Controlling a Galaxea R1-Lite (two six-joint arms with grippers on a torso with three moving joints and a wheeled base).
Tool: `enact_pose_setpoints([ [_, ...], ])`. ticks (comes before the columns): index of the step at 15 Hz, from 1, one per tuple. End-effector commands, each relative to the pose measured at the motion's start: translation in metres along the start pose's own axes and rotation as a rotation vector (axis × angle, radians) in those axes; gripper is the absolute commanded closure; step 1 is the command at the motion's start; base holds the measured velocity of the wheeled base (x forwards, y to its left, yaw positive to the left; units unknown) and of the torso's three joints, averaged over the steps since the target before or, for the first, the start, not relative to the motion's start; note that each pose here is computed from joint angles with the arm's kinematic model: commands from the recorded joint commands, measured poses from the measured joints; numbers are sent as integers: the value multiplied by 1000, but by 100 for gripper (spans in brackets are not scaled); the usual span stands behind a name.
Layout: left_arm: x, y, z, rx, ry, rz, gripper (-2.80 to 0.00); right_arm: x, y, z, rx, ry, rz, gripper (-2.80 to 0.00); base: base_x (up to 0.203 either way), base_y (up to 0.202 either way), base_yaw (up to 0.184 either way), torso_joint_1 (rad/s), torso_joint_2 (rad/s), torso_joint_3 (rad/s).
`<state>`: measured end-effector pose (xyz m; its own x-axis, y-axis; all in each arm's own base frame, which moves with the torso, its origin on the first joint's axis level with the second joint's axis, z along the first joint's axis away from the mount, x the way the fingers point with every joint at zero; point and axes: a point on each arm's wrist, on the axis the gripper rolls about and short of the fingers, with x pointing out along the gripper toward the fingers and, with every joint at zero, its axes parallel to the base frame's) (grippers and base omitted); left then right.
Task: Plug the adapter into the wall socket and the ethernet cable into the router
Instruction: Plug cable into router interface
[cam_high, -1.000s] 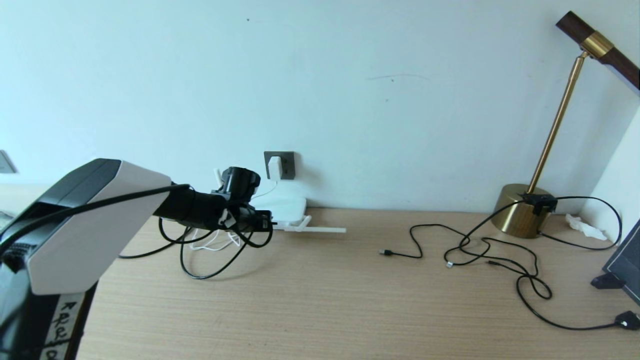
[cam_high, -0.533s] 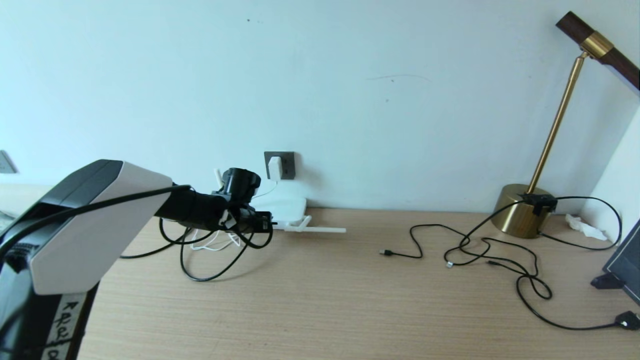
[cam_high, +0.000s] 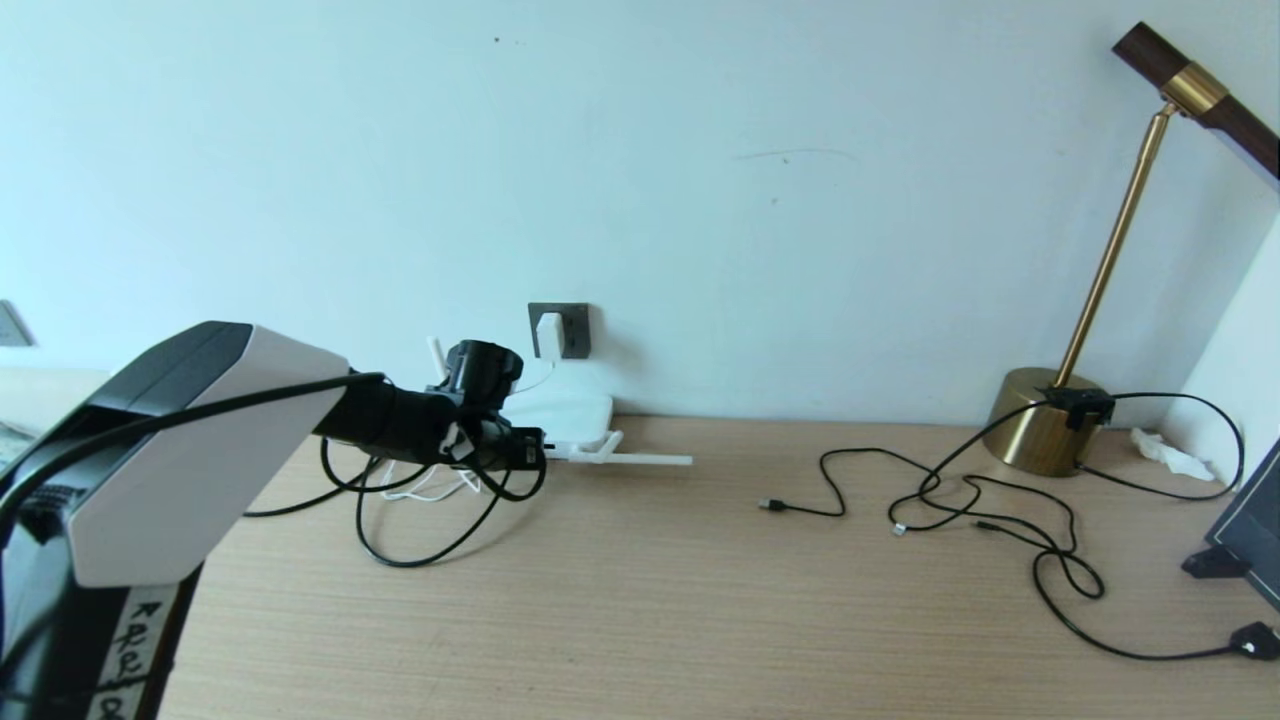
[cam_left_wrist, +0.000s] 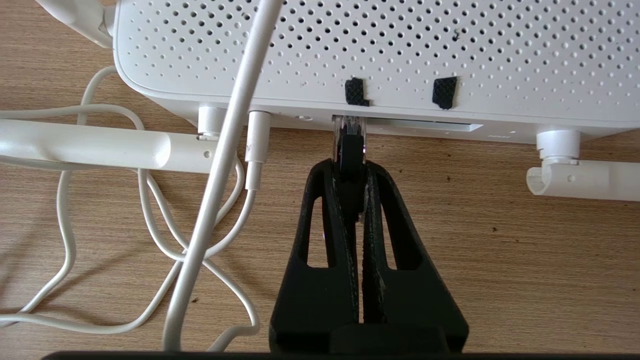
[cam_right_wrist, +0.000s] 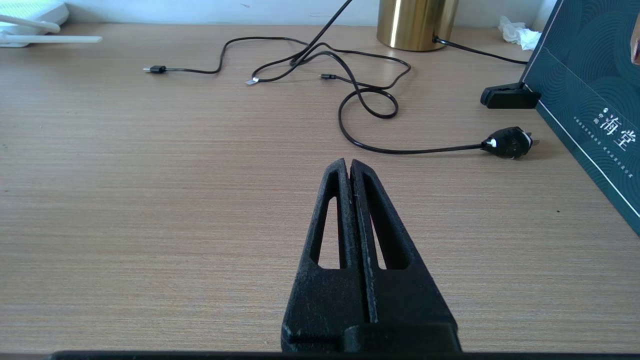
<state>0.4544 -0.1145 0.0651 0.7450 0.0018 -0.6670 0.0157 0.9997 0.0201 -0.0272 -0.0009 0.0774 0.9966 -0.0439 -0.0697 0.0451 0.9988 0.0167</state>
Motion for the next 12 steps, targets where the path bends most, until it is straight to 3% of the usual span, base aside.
enact_pose_setpoints([
  [1,0,0,0,-2,-4,1,0,0,0,0,0,2,-1,0,0,0,0,0,0,0],
  [12,-6,-5,2,-5,-7,-7,0,0,0,0,0,2,-2,0,0,0,0,0,0,0],
])
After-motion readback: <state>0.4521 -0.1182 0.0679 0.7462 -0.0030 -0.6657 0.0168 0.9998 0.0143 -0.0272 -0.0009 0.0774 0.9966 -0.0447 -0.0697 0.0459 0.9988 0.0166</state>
